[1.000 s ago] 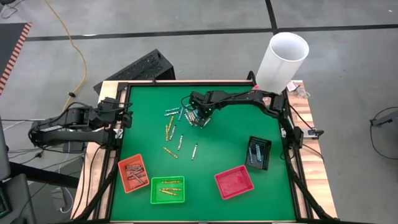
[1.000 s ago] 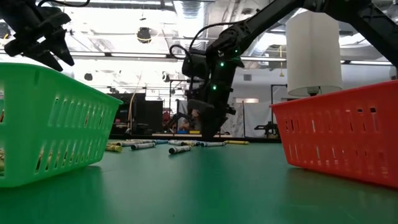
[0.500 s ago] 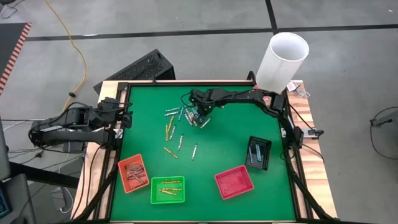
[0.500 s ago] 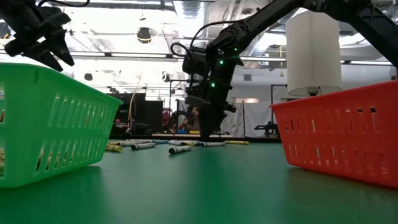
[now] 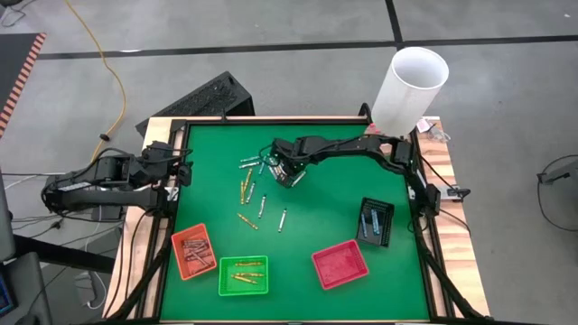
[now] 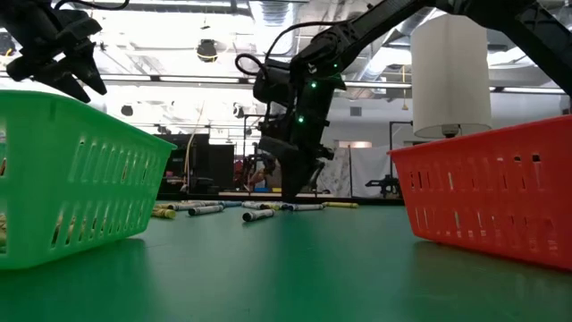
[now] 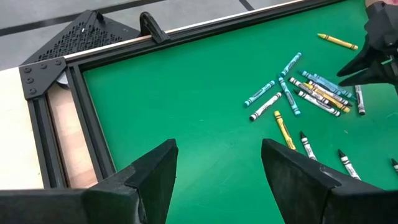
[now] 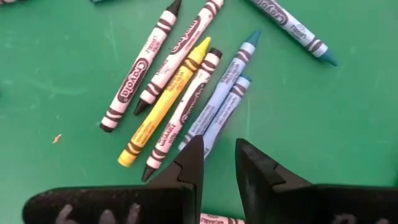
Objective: Sort crayons
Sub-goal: Put the blue crayon into the black bin
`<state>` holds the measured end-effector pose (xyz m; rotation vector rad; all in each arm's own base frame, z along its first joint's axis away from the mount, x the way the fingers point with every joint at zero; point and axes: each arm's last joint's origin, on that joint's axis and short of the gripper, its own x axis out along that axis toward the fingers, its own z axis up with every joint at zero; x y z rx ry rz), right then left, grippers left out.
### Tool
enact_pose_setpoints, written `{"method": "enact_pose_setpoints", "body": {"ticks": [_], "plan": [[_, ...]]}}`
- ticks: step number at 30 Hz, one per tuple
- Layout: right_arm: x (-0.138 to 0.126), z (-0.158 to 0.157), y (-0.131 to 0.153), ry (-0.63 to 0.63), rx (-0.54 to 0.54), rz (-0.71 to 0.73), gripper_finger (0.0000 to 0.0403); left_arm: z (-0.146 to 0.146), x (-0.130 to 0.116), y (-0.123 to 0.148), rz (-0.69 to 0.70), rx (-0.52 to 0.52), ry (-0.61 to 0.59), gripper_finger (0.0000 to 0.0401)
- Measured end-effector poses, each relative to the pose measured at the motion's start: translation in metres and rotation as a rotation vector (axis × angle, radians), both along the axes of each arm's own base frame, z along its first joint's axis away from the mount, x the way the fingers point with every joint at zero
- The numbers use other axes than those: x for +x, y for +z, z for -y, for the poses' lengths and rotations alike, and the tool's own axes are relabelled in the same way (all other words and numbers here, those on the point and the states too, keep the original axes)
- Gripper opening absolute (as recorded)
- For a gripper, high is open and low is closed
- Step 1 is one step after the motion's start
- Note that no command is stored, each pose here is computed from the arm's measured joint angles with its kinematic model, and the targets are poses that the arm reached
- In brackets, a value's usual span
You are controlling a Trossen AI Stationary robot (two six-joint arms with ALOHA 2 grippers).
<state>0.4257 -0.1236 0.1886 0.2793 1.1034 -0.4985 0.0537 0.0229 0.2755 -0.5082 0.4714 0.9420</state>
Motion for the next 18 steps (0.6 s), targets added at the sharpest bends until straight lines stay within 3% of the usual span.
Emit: {"method": "enact_pose_setpoints", "body": {"ticks": [18], "plan": [[0.0011, 0.0053, -0.0015, -0.014, -0.001, 0.038, 0.0088, 0.0, 0.0, 0.0, 0.002, -0.002, 0.002, 0.0223]]}}
